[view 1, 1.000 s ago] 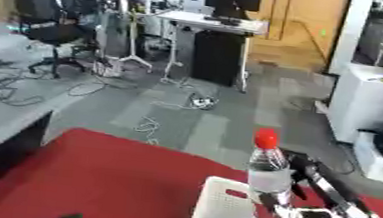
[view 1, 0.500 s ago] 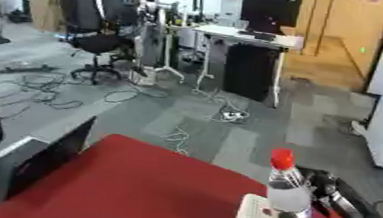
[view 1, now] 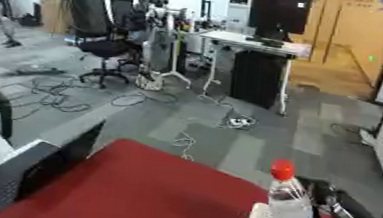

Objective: Pick up objects on the table and place them in the box.

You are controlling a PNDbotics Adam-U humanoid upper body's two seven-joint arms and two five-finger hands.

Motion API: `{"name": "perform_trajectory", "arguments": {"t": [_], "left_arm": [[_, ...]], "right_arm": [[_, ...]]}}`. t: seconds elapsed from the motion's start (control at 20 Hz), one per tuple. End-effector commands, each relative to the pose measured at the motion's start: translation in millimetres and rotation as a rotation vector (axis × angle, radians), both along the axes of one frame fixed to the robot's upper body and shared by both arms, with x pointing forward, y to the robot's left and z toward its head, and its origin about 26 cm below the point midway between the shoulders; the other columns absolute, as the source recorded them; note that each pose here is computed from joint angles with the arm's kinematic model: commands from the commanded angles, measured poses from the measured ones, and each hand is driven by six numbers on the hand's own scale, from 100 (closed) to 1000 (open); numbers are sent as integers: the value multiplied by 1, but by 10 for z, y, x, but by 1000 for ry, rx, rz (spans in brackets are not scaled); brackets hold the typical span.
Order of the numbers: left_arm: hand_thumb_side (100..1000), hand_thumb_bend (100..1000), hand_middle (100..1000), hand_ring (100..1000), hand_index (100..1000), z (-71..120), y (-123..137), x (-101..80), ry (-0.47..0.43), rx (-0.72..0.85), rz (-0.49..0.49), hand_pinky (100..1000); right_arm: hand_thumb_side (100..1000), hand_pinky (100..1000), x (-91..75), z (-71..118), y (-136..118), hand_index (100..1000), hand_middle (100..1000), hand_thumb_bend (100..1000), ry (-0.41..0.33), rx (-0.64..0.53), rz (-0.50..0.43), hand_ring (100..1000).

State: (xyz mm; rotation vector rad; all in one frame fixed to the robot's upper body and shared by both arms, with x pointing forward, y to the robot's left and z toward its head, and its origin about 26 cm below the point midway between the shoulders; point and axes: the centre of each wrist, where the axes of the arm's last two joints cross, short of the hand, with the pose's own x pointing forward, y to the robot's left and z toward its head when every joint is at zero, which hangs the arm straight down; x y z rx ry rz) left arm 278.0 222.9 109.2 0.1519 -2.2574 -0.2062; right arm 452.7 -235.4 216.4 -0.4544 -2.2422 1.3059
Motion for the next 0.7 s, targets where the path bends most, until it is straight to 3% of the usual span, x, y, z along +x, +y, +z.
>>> {"name": "perform_trajectory", "arguments": {"t": [0.05,0.15,0.25,0.7], "left_arm": [[839,335,815,839,838,58,9,2,-21,10,-11,721],[839,335,815,839,838,56,11,2,-21,10,-11,721],[840,335,815,839,838,55,12,2,-21,10,-10,721],[839,336,815,839,839,57,23,2,-23,10,-3,721]], "right_arm": [[520,458,-9,189,-10,826,745,160,-58,11,5,639],[564,602,-18,194,-10,875,871,168,-61,11,13,779],[584,648,-31,198,-16,889,917,170,-62,9,21,826],[601,688,-87,214,-71,952,950,176,-59,14,35,857]]}}
